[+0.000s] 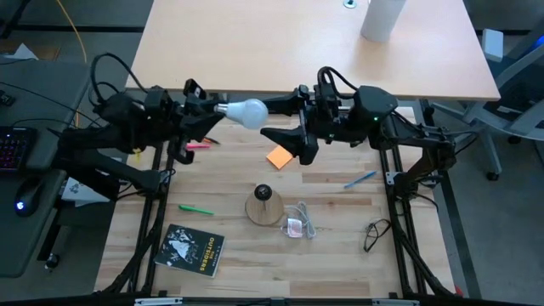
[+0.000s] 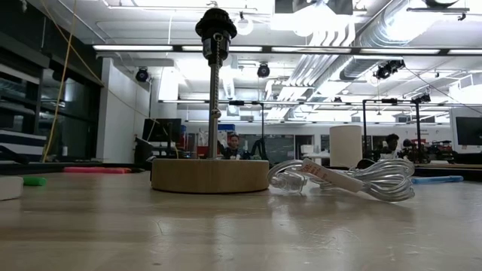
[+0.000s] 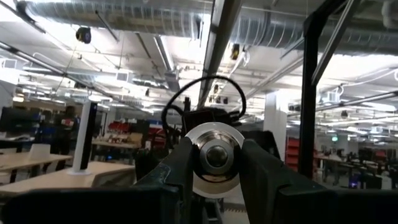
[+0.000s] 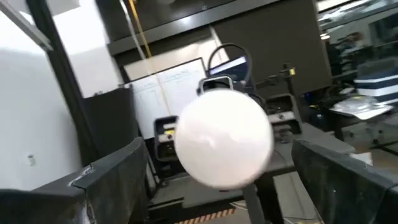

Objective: Screw lightbulb
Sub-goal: Insert the white lightbulb into the lamp

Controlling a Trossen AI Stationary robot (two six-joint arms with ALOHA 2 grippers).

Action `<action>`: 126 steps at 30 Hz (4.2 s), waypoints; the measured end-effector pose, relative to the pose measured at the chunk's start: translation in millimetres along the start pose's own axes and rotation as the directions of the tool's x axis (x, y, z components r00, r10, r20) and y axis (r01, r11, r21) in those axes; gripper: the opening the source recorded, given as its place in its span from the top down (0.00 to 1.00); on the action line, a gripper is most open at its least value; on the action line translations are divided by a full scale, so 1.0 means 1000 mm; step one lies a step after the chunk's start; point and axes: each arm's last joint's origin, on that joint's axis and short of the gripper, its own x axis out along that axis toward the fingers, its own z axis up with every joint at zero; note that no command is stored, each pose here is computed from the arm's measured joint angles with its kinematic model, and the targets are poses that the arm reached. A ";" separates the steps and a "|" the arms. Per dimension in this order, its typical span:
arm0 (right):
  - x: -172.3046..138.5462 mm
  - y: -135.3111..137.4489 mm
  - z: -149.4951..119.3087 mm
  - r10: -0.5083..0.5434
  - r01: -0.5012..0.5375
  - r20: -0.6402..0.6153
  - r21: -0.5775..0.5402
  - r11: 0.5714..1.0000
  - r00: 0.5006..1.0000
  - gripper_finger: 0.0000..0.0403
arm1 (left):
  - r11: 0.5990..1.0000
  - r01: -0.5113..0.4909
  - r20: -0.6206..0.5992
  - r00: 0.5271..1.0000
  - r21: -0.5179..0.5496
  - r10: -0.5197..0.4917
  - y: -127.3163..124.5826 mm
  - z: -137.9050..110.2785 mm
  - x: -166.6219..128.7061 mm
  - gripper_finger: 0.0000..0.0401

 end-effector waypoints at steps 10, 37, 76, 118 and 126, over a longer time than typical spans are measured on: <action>0.002 0.000 -0.001 0.008 -0.008 0.007 0.036 0.999 1.000 0.04 | 1.000 0.020 0.024 1.000 -0.011 -0.020 -0.001 -0.016 0.017 0.79; 0.002 -0.001 -0.007 -0.007 0.011 -0.057 0.064 0.998 0.998 0.27 | 0.999 0.016 -0.022 1.000 -0.042 -0.017 -0.001 -0.024 0.020 0.79; -0.018 0.005 -0.089 -0.099 0.165 -0.722 0.022 0.986 0.685 0.35 | 0.981 -0.133 -0.859 0.477 0.138 0.185 0.004 -0.107 -0.060 0.70; -0.025 -0.006 -0.121 -0.189 0.174 -0.876 -0.122 0.977 0.444 0.35 | 0.920 -0.360 -0.979 0.067 0.154 0.191 -0.027 -0.378 -0.134 1.00; -0.033 -0.008 -0.124 -0.202 0.183 -0.909 -0.143 0.973 0.364 0.35 | 0.923 -0.355 -0.969 0.135 0.148 0.207 -0.022 -0.391 -0.102 1.00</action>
